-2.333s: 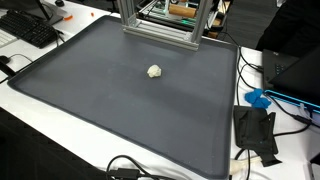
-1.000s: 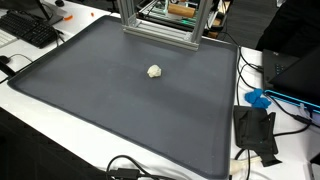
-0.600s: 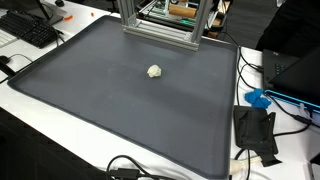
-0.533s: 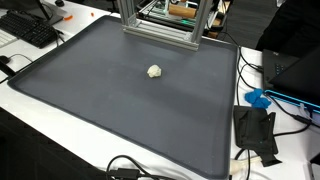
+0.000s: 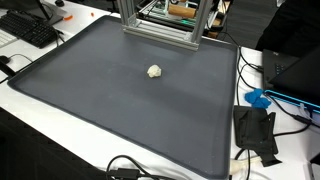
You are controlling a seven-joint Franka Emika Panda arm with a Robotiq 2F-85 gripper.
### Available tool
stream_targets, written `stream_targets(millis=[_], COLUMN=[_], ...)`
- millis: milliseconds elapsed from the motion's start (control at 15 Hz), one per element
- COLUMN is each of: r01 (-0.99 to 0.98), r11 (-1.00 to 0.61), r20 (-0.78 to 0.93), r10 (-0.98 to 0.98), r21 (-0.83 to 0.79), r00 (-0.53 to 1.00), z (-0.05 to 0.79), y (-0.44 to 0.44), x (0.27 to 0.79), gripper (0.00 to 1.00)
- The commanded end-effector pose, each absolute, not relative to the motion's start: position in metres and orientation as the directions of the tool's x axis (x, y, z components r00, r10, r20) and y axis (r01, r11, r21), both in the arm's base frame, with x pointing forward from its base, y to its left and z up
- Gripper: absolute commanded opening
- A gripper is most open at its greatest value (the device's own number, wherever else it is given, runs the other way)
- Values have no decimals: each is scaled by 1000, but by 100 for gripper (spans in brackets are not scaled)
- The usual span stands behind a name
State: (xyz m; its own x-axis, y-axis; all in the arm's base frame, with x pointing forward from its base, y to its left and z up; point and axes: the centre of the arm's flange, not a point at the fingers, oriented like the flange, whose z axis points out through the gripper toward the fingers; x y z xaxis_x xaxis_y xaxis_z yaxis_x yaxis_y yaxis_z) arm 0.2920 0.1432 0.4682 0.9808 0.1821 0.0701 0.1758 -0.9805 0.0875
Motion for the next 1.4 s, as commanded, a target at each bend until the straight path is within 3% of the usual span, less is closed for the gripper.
stream_targets(millis=[0,133,1067,1133,1200,1267,1333], r01=[199,197,179,169,145,123,97], r11=[-975,-975,-978,-980,-984,-987,-991], r20=[31,30,9,4,1,-1,3], r10=[203,201,180,170,146,123,98], r21=[98,102,104,102,103,101,95], r00=[979,979,984,985,989,992,995], z=[467,468,468,468,469,469,469], y=[141,139,142,142,143,143,142], x=[288,288,289,289,290,290,291], gripper=[42,30,30,38,80,81,64])
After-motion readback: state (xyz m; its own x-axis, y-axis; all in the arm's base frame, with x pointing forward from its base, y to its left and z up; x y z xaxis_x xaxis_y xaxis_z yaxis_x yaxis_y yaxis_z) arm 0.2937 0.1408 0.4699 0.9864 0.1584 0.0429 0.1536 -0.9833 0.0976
